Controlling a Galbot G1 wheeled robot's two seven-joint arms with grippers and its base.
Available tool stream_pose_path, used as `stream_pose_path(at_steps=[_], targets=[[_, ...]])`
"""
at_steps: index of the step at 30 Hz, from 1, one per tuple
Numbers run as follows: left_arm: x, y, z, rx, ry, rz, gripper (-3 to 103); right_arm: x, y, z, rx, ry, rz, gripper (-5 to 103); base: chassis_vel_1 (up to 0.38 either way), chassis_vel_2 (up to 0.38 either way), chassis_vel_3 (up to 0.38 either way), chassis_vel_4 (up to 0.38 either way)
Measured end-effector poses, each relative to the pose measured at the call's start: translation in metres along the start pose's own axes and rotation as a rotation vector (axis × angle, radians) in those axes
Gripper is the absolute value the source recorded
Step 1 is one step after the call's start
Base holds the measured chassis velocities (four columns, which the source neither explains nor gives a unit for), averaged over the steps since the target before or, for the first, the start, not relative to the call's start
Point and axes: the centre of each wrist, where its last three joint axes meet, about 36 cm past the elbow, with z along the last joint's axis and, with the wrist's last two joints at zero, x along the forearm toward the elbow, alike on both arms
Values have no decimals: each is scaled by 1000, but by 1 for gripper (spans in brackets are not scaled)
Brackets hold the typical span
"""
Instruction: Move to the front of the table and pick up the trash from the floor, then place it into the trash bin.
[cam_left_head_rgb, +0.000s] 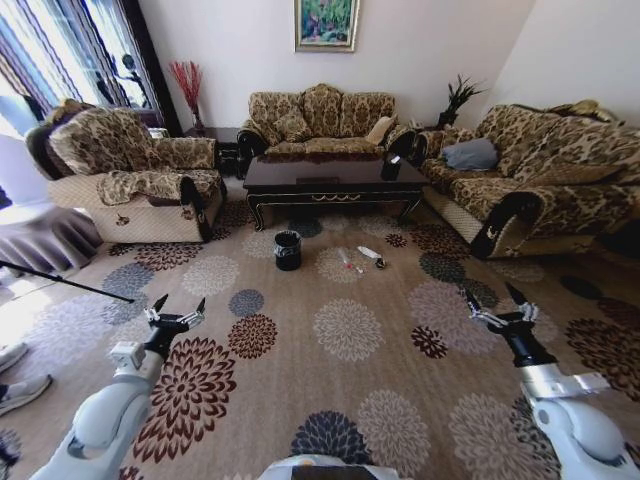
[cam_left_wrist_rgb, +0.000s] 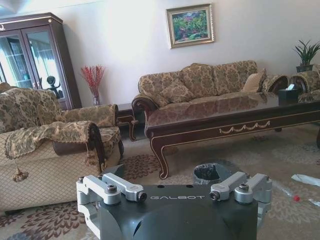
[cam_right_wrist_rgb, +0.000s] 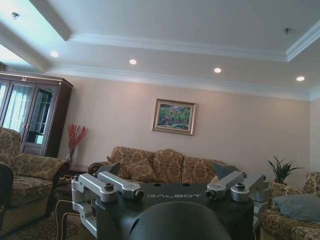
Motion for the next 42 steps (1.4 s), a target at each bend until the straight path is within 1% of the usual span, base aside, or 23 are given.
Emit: stream_pose_path(at_steps=[5, 14, 25, 30, 32, 42], targets=[[0, -1, 6, 3, 13, -8, 100, -1, 1, -1, 1, -3, -6, 100, 0, 0, 0, 0], [0, -1, 9, -5, 19, 0, 100, 0, 1, -1, -2, -3, -4, 100, 0, 0, 0, 0], [0, -1, 17, 8, 24, 1, 100, 4, 6, 3, -4, 0, -1, 100, 0, 0, 0, 0], [0, 0, 17, 10, 2, -2, 100, 4, 8, 2, 3, 1, -6, 100, 0, 0, 0, 0], [0, 0, 16, 20, -4, -1, 100, 6, 9, 2, 4, 3, -4, 100, 0, 0, 0, 0], [2, 0, 15, 23, -3, -3, 100, 15, 13, 6, -7, 2, -7, 100, 0, 0, 0, 0]])
